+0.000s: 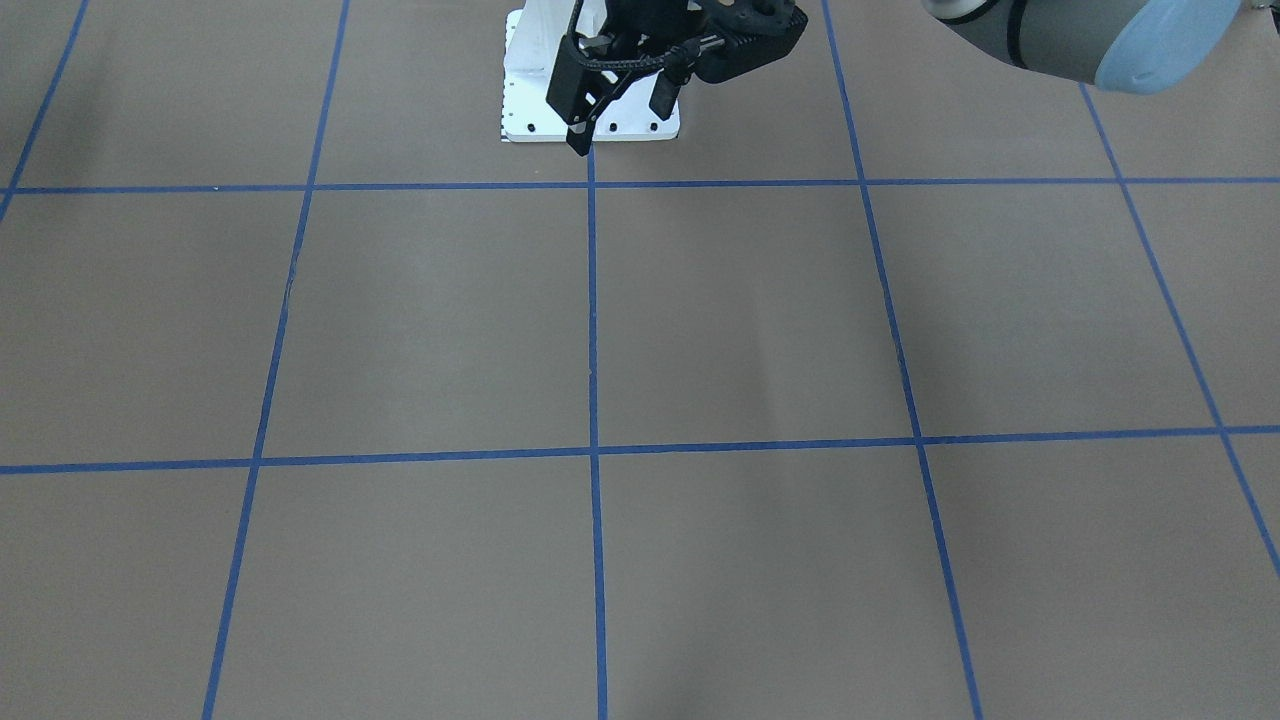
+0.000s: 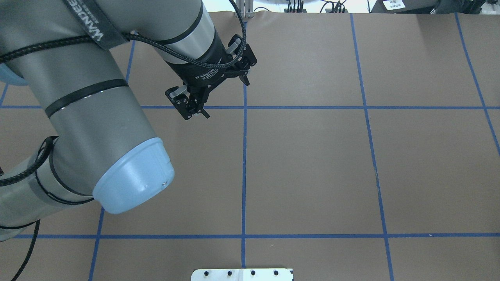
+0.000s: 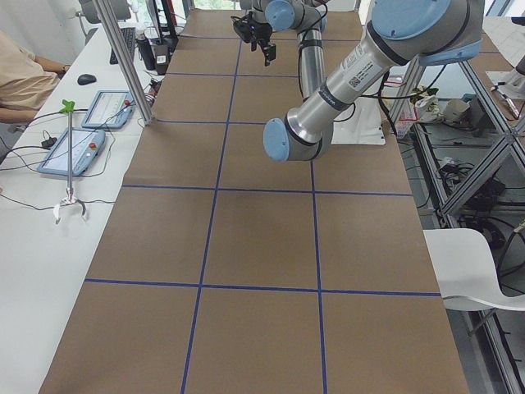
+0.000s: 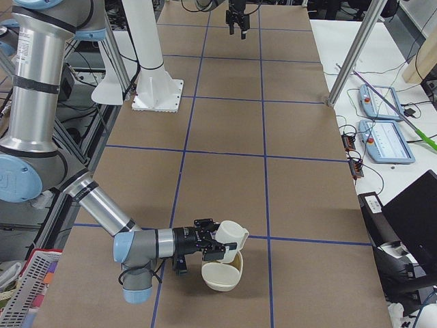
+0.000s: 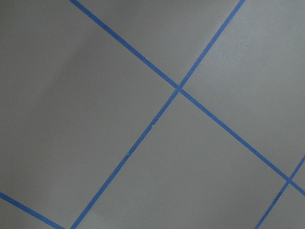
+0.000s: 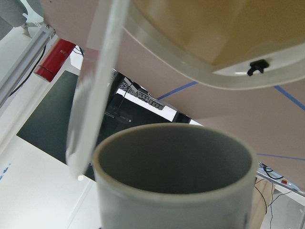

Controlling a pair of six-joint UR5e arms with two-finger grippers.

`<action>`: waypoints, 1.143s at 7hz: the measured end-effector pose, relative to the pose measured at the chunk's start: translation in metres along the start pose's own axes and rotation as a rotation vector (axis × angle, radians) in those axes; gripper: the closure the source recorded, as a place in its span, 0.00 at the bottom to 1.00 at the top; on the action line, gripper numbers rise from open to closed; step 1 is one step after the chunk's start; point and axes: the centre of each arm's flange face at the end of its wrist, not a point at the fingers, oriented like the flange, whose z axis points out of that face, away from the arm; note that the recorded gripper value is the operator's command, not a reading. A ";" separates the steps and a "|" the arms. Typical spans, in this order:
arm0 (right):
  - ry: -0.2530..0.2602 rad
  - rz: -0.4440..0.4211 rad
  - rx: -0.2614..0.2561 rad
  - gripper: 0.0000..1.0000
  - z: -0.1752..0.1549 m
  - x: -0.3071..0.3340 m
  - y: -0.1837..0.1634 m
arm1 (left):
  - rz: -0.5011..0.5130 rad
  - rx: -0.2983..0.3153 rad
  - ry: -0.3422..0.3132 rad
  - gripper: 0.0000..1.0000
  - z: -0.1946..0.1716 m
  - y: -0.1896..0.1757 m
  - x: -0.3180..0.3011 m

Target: Left arm hands cup to right arm to dump lemon

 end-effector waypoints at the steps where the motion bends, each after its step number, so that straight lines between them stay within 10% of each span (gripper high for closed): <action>1: 0.006 -0.002 -0.013 0.90 0.001 -0.001 0.005 | -0.002 0.006 -0.002 0.00 -0.002 0.000 0.000; 4: 0.033 -0.114 -0.040 0.87 0.020 0.005 0.045 | -0.001 0.008 -0.001 0.00 -0.005 0.002 0.000; 8: 0.182 -0.555 -0.034 0.88 0.092 0.048 0.090 | 0.001 0.007 0.000 0.00 -0.007 0.003 -0.004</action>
